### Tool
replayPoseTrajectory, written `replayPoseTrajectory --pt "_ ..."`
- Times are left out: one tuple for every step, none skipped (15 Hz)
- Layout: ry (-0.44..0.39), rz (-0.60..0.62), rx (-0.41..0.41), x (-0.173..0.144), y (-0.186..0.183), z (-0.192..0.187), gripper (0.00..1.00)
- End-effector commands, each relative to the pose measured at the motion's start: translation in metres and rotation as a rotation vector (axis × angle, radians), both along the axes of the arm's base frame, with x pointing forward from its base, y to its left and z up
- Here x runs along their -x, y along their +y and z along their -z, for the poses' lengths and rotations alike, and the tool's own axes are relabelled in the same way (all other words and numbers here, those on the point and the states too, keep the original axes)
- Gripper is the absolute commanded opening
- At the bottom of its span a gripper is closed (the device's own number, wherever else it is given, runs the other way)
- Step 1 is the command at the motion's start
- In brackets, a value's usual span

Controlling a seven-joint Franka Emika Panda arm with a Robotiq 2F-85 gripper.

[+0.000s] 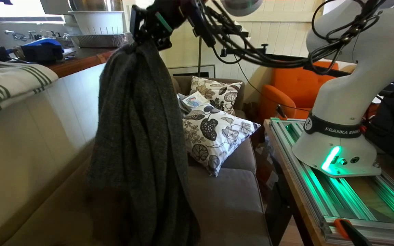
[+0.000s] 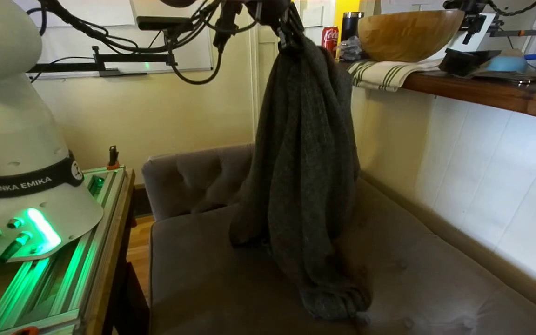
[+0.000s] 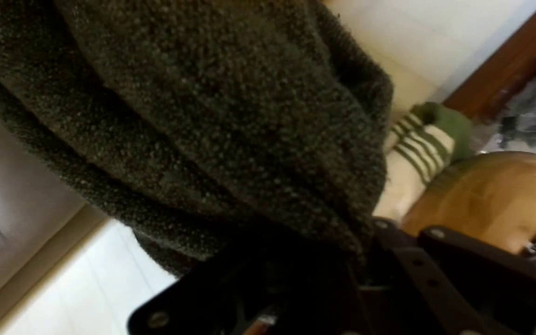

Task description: Fold the blanket

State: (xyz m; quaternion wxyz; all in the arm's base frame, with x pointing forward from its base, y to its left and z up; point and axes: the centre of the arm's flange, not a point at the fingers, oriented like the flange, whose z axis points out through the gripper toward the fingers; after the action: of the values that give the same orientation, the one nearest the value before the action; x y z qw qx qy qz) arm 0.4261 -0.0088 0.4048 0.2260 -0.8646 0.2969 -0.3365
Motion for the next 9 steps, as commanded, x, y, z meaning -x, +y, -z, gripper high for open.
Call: replayPoseTrajectory --pt "0.160 0.050 0.104 0.000 -0.007 0.017 0.03" --pt "0.208 0.058 0.127 -0.005 -0.010 0.043 0.03" --pt "0.259 0.062 0.150 -0.009 -0.011 0.069 0.03" --pt "0.318 0.056 0.165 -0.011 -0.013 0.089 0.03" --pt "0.372 0.057 0.187 -0.014 -0.015 0.114 0.03" --pt "0.434 0.050 0.200 -0.015 -0.015 0.133 0.03" --pt "0.494 0.045 0.214 -0.016 -0.016 0.153 0.03" --pt "0.558 0.026 0.215 -0.017 -0.015 0.171 0.03" --pt "0.623 0.006 0.213 -0.021 -0.013 0.188 0.03"
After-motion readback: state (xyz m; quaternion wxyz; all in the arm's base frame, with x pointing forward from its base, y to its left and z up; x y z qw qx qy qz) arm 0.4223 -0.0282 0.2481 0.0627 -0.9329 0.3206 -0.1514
